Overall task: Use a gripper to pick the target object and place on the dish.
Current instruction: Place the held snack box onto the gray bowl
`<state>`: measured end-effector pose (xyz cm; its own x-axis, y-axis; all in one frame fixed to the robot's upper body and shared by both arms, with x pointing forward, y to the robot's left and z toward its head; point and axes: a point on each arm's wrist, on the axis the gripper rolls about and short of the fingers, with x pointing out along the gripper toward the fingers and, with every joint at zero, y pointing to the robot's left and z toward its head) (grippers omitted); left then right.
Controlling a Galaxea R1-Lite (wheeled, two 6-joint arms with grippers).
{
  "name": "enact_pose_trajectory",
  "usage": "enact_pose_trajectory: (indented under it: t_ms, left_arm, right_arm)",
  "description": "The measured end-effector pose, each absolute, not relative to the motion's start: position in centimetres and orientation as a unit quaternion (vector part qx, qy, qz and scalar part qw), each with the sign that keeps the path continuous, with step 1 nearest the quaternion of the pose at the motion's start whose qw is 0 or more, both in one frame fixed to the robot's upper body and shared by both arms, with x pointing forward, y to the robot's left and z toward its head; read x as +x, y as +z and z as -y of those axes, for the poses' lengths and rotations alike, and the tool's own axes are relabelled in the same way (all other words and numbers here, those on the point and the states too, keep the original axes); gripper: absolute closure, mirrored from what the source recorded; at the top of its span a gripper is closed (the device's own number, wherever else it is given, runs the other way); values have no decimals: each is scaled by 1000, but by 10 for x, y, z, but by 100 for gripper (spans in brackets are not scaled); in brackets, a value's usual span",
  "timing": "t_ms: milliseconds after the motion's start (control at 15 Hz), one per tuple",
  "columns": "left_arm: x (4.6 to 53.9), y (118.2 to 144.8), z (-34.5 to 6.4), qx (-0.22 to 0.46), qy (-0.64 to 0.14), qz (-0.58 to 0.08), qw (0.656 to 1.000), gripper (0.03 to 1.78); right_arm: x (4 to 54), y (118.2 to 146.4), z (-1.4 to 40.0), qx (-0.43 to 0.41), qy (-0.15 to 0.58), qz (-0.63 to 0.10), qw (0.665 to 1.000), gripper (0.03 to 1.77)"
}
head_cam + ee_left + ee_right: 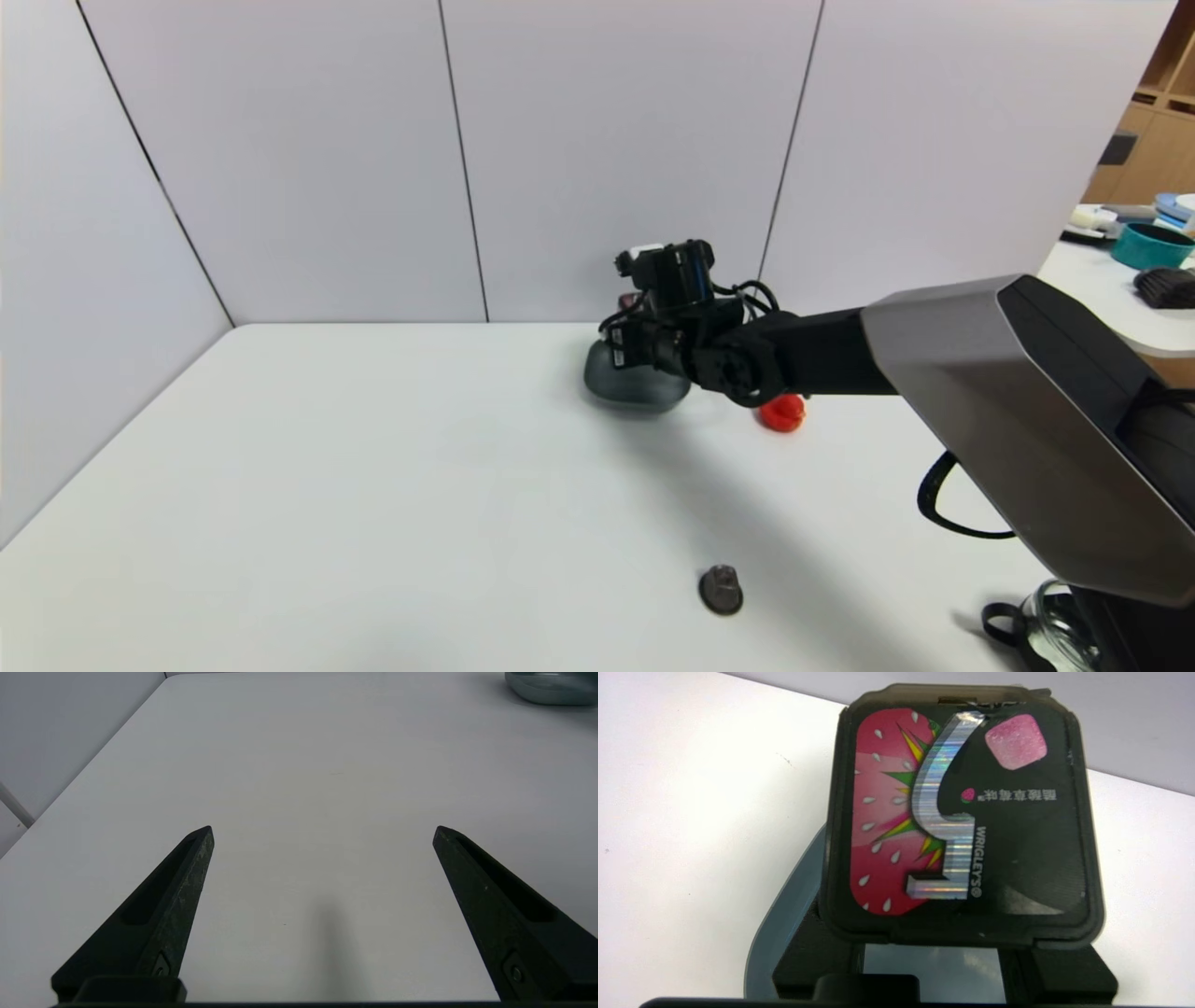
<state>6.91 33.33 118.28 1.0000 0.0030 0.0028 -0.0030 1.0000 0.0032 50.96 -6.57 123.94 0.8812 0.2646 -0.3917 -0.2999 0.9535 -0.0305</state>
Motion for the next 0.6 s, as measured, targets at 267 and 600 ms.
enact_pose_trajectory:
  t_ms: [267, 600]
  left_arm:
    - [69, 1183, -333, 2, 1, 1, 1000, 12]
    - [69, 1183, -333, 1, 1, 1, 1000, 12]
  right_arm:
    - [506, 1242, 68, -44, 146, -202, 968, 60]
    - [500, 1251, 67, -44, 151, -197, 968, 36]
